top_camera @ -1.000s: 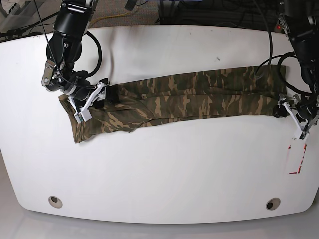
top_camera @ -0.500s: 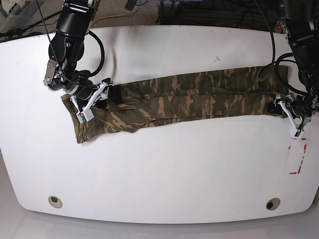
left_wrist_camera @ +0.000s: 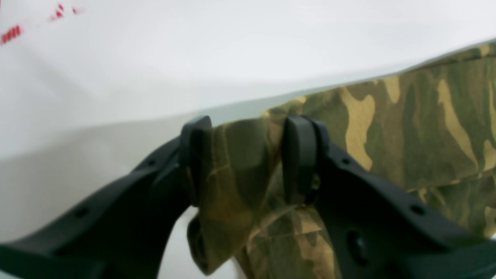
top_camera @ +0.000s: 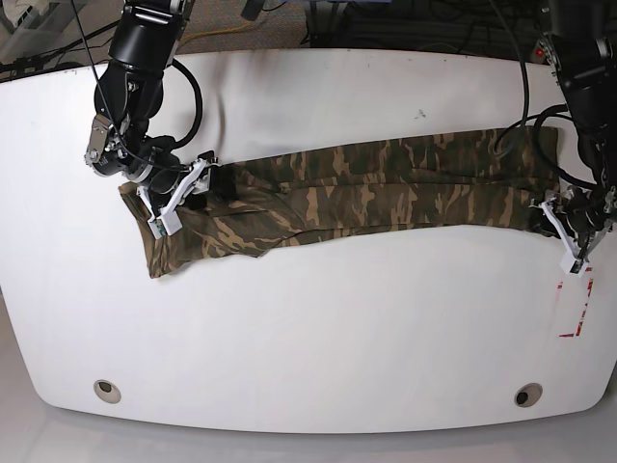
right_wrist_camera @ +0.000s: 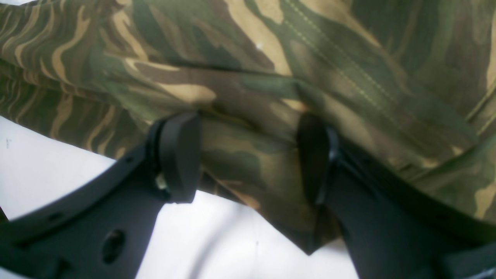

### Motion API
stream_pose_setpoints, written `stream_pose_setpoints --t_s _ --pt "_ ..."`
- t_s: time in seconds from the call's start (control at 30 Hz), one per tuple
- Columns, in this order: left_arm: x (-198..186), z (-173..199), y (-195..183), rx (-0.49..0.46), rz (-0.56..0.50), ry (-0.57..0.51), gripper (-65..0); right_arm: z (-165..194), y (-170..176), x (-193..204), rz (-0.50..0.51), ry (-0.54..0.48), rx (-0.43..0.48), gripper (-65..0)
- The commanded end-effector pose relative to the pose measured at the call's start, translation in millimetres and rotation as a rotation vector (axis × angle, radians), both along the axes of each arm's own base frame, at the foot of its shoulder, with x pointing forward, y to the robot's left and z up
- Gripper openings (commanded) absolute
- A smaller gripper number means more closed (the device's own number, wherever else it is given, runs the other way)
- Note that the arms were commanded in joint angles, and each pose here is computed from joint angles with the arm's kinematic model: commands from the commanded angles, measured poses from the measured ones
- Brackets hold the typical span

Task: Fold the T-shirt properly
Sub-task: 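Grasp the strip's other end with the left gripper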

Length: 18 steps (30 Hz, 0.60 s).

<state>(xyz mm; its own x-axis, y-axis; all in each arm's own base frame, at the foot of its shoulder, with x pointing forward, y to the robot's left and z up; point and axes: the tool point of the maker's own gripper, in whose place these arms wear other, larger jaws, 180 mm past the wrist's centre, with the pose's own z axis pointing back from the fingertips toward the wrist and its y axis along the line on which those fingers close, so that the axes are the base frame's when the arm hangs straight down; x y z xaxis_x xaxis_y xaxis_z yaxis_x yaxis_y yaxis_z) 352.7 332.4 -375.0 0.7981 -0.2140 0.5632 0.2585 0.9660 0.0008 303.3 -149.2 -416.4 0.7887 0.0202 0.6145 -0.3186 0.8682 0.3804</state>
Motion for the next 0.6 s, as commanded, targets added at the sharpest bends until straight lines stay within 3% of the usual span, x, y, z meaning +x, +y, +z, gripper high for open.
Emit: stream_pose_setpoints --t_s 0.0,0.23,0.4,0.57 --pt "7 21 7 0.032 -0.013 -0.061 -39.6 -8 -5 -8 0.017 0.052 -0.049 -27.9" --pt "-6 14 4 0.051 -0.034 -0.040 -38.2 -8 -5 -8 0.017 0.052 -0.049 -27.9" --pt "-10 10 -7 0.071 -0.081 -0.027 -21.5 -8 -5 -8 0.017 0.052 -0.049 -27.9" --pt "-18 18 -17 0.111 -0.132 -0.054 -20.1 -9 -5 -9 0.017 0.055 -0.047 -27.9"
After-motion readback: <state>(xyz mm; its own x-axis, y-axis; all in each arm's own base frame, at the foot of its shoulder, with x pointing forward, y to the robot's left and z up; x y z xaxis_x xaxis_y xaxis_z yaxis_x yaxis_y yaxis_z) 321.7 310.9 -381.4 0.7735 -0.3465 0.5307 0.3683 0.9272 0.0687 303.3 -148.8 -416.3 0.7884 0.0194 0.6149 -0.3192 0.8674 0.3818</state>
